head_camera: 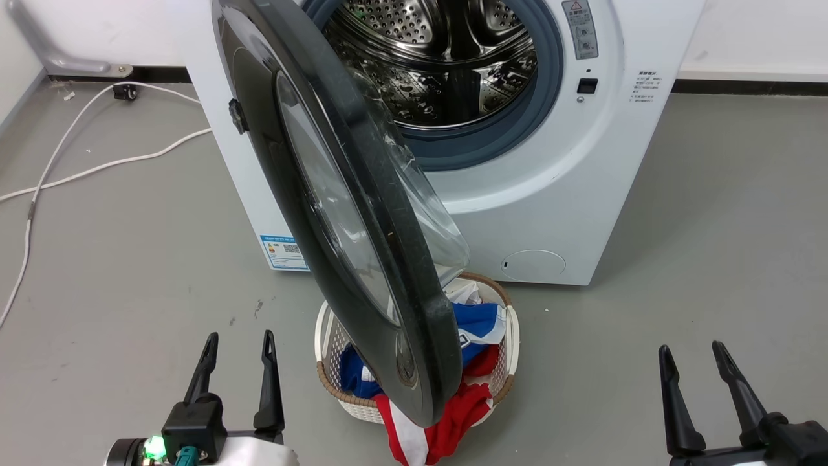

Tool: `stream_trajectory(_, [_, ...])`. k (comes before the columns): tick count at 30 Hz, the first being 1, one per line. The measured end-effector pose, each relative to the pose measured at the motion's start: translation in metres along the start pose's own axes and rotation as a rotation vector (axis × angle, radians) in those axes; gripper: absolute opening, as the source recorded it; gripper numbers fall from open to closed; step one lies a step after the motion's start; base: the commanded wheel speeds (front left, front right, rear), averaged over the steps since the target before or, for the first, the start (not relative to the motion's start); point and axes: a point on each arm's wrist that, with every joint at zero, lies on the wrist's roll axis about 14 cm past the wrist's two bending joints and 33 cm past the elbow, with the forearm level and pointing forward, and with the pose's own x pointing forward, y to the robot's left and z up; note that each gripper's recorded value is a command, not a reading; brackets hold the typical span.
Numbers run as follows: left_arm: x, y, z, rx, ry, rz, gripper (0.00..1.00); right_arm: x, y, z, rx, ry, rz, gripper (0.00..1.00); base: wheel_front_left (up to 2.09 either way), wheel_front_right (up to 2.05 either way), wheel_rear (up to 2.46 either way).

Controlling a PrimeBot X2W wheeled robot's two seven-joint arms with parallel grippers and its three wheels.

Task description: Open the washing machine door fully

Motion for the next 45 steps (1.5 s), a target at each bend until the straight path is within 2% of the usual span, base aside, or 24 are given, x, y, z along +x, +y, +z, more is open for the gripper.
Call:
stream_trajectory(7, [0.0, 0.0, -0.002, -0.003, 0.007, -0.001, 1.0, -0.002, -0.002, -0.003, -0.005, 0.011, -0.009, 1.0, 0.0, 0.0, 0.0])
stream_trajectory(8, [0.0, -0.001, -0.003, -0.008, 0.011, -0.003, 0.91, -0.002, -0.002, -0.003, -0.005, 0.012, -0.01, 1.0, 0.0, 0.0, 0.0])
stream_trajectory(9, [0.0, 0.0, -0.004, -0.008, 0.011, -0.003, 0.51, -0.002, -0.002, -0.004, -0.005, 0.012, -0.01, 1.0, 0.0, 0.0, 0.0])
stream_trajectory(10, [0.0, 0.0, -0.003, -0.007, 0.01, 0.0, 0.29, -0.002, -0.001, -0.004, -0.004, 0.013, -0.009, 1.0, 0.0, 0.0, 0.0])
stream_trajectory(11, [0.0, 0.001, -0.002, -0.006, 0.008, 0.005, 0.0, -0.002, -0.001, -0.004, -0.005, 0.014, -0.007, 1.0, 0.0, 0.0, 0.0])
stream_trajectory(19, [0.004, 0.006, 0.012, 0.014, -0.04, 0.021, 0.0, -0.002, 0.0, -0.003, -0.008, 0.009, -0.006, 1.0, 0.0, 0.0, 0.0])
stream_trajectory(28, [0.027, 0.002, 0.121, 0.092, -0.386, -0.007, 0.0, -0.001, 0.002, -0.003, 0.008, 0.01, -0.001, 1.0, 0.0, 0.0, 0.0])
stream_trajectory(35, [0.01, -0.06, 0.208, 0.113, -0.687, -0.206, 0.0, -0.003, 0.001, -0.002, 0.002, 0.007, -0.005, 1.0, 0.0, 0.0, 0.0])
stream_trajectory(41, [-0.007, -0.115, 0.223, 0.09, -0.754, -0.407, 0.0, -0.004, 0.002, -0.003, 0.004, 0.011, -0.005, 1.0, 0.0, 0.0, 0.0])
stream_trajectory(44, [-0.011, -0.131, 0.216, 0.073, -0.735, -0.47, 0.0, -0.005, 0.001, -0.004, 0.005, 0.012, -0.007, 1.0, 0.0, 0.0, 0.0])
stream_trajectory(45, [-0.014, -0.146, 0.209, 0.06, -0.712, -0.525, 0.0, -0.005, 0.001, -0.004, 0.005, 0.014, -0.008, 1.0, 0.0, 0.0, 0.0])
